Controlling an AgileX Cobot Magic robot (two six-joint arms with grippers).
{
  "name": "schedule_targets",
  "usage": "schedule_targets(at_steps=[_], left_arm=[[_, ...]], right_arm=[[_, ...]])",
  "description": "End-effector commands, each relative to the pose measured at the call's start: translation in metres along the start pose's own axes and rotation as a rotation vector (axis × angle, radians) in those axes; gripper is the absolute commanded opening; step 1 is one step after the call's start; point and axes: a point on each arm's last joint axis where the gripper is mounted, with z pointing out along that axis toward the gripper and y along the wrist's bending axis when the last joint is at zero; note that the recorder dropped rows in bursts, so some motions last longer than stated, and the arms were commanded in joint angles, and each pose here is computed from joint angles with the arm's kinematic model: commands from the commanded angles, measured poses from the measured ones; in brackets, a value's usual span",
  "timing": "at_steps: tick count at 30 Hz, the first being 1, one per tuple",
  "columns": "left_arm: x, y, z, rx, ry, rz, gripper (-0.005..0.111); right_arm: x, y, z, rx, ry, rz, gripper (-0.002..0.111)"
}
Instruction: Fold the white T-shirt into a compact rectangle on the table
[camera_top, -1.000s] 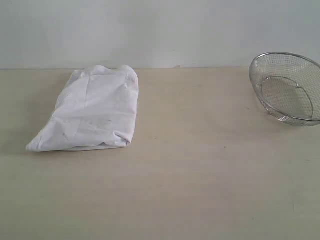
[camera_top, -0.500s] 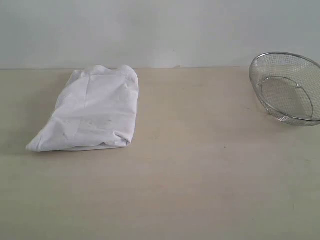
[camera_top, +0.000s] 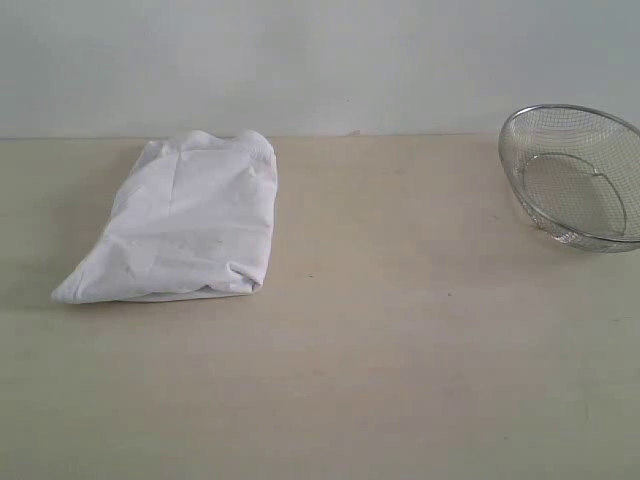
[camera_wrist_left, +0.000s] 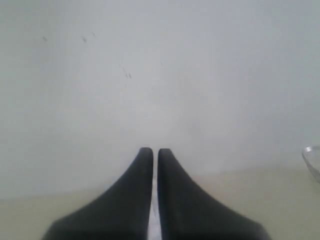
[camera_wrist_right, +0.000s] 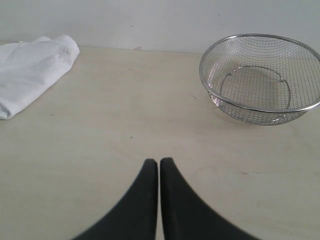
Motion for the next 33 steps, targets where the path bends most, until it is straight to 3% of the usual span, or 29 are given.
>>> schedule_targets(at_steps=[1, 3, 5, 10, 12, 14, 18, 20, 23, 33], left_arm=[[-0.007, 0.001, -0.011, -0.042, -0.103, 0.016, 0.004], [-0.007, 0.001, -0.011, -0.041, -0.104, 0.004, 0.004], [-0.005, 0.001, -0.01, -0.033, -0.109, -0.084, 0.004], [0.008, 0.0, -0.005, 0.002, -0.069, -0.585, 0.004], [0.019, 0.003, -0.003, -0.042, -0.031, -0.667, 0.004], [0.032, 0.008, -0.001, -0.105, 0.015, -0.574, 0.004], [0.076, 0.018, 0.005, -0.222, 0.152, -0.273, 0.004], [0.095, 0.02, 0.007, -0.228, 0.207, -0.174, 0.004], [0.117, 0.02, 0.007, -0.226, 0.253, -0.133, 0.004], [0.122, 0.019, 0.006, -0.219, 0.304, -0.1, 0.004]], right_arm=[[-0.001, 0.0, 0.0, 0.004, -0.011, -0.003, 0.0], [-0.001, 0.0, 0.0, 0.004, -0.011, -0.003, 0.0], [-0.001, 0.0, 0.0, 0.004, -0.011, -0.003, 0.0], [-0.001, 0.0, 0.0, 0.004, -0.011, -0.003, 0.0], [-0.001, 0.0, 0.0, 0.004, -0.011, -0.003, 0.0], [-0.001, 0.0, 0.0, 0.004, -0.011, -0.003, 0.0], [-0.001, 0.0, 0.0, 0.004, -0.011, -0.003, 0.0], [-0.001, 0.0, 0.0, 0.004, -0.011, -0.003, 0.0], [-0.001, 0.0, 0.0, 0.004, -0.011, -0.003, 0.0], [-0.001, 0.0, 0.0, 0.004, -0.011, -0.003, 0.0]])
